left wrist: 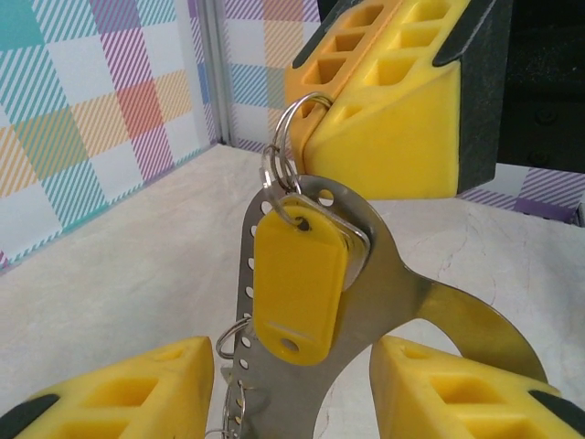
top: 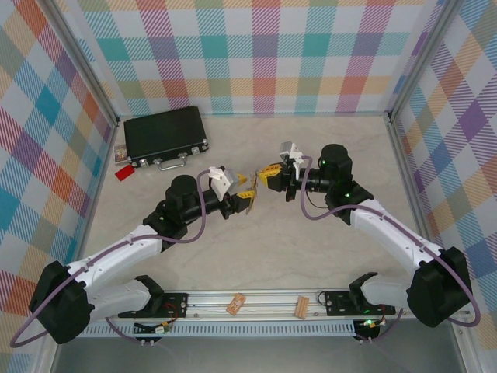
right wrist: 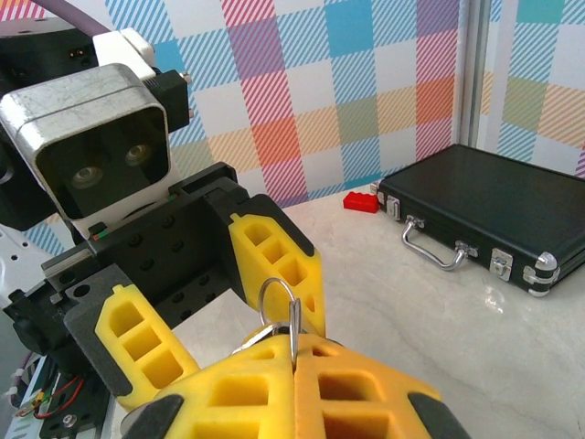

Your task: Put the keys on the keyring

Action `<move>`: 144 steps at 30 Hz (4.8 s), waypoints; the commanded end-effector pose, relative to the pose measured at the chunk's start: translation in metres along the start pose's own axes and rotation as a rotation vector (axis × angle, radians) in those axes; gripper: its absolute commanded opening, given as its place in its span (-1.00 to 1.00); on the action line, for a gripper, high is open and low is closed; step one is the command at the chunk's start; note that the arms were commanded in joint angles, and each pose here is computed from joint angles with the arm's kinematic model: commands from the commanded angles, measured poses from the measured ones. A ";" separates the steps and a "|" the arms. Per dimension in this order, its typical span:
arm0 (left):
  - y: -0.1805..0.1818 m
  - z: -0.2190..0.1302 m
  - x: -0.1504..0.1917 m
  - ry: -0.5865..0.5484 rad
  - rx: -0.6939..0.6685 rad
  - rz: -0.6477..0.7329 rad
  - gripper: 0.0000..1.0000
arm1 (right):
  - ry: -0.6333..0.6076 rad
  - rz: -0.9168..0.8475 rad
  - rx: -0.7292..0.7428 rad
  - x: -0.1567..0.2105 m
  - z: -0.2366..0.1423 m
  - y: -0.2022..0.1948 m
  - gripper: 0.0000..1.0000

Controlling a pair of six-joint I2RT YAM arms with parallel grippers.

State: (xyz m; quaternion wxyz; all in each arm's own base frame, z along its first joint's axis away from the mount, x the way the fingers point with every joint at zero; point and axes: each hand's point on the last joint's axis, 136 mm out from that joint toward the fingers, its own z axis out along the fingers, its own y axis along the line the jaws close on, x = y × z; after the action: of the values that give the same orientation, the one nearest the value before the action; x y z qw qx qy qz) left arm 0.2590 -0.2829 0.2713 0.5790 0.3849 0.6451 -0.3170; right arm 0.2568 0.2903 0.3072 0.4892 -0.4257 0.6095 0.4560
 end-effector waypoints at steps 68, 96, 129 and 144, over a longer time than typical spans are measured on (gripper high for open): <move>-0.020 0.025 -0.031 -0.075 0.116 0.028 -1.00 | -0.041 0.016 -0.032 -0.003 -0.008 0.004 -1.00; -0.038 0.026 -0.022 -0.015 0.154 -0.007 -0.42 | -0.127 0.012 0.004 -0.020 -0.022 0.001 -1.00; 0.006 0.011 -0.053 0.001 0.000 -0.084 -0.05 | -0.134 0.031 0.110 -0.005 -0.031 -0.020 -1.00; 0.020 0.012 -0.072 -0.113 0.131 -0.204 -0.30 | -0.085 0.017 -0.139 -0.014 -0.014 -0.005 -1.00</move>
State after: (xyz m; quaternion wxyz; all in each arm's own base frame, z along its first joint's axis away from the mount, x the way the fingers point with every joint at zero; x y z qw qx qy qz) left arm 0.2909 -0.2870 0.3209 0.5506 0.3268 0.6611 -0.3911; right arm 0.2689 0.2719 0.2974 0.4787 -0.3933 0.6059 0.4991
